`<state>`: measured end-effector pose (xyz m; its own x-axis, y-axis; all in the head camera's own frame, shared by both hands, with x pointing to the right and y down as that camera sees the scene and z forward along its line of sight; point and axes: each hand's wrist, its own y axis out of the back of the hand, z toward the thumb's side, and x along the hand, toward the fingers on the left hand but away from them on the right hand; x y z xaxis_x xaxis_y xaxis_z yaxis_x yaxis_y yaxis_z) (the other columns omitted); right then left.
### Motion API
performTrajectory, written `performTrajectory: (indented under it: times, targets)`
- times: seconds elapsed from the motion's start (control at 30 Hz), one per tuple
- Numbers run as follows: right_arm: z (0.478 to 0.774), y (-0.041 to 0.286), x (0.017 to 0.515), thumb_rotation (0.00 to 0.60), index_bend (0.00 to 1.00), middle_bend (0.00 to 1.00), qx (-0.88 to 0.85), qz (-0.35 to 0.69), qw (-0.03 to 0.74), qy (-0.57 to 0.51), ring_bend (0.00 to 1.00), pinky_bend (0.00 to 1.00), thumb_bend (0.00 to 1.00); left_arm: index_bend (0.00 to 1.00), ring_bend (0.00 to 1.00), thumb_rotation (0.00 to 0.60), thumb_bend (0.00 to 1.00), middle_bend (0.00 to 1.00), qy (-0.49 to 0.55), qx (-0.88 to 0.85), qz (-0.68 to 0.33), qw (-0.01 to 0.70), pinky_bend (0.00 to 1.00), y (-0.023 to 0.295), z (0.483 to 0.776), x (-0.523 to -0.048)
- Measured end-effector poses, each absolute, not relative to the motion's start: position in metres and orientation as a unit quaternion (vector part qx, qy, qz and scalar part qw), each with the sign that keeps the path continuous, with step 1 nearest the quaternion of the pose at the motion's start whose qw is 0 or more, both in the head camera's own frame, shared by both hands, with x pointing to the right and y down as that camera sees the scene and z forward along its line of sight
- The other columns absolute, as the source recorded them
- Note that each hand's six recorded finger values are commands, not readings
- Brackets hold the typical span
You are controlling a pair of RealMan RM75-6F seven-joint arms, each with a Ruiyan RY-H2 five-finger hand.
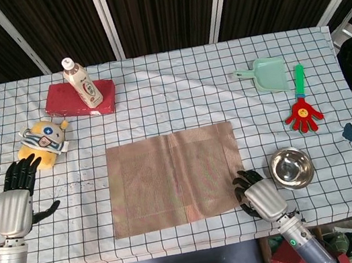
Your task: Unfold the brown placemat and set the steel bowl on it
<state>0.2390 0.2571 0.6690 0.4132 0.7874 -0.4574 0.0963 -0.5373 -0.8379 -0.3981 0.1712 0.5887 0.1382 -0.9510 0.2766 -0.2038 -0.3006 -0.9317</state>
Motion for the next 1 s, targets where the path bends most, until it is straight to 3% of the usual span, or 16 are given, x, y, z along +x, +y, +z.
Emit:
performTrajectory:
  times: [0.1,0.23,0.43,0.53,0.8,1.0]
  targets:
    - [0.67,0.259,0.243,0.6,0.63,0.28,-0.749,0.46,0.376,-0.294,0.15,0.21,0.4,0.06,0.0,0.6,0.02,0.02,0.447,-0.647,-0.481,0.388,0.01,0.171,0.588,-0.398]
    - [0.668,0.266,0.241,0.6,0.59,0.24,-0.755,0.457,0.369,-0.292,0.15,0.21,0.31,0.06,0.0,0.6,0.02,0.02,0.446,-0.647,-0.481,0.388,0.01,0.171,0.589,-0.398]
    - [0.665,0.274,0.235,0.6,0.28,0.11,-0.76,0.452,0.366,-0.29,0.1,0.19,0.14,0.06,0.0,0.6,0.02,0.02,0.446,-0.647,-0.481,0.389,0.01,0.171,0.588,-0.398]
    - [0.662,0.275,0.233,0.6,0.2,0.08,-0.759,0.451,0.37,-0.291,0.09,0.19,0.11,0.06,0.0,0.6,0.02,0.02,0.447,-0.647,-0.481,0.388,0.01,0.171,0.588,-0.399]
    - [0.649,0.267,0.234,0.6,0.2,0.08,-0.748,0.448,0.375,-0.315,0.09,0.19,0.12,0.06,0.0,0.6,0.02,0.02,0.447,-0.648,-0.479,0.389,0.01,0.171,0.587,-0.398]
    - [0.636,0.252,0.244,0.6,0.33,0.11,-0.725,0.454,0.379,-0.354,0.09,0.19,0.09,0.06,0.0,0.6,0.02,0.02,0.449,-0.649,-0.478,0.386,0.01,0.171,0.587,-0.398]
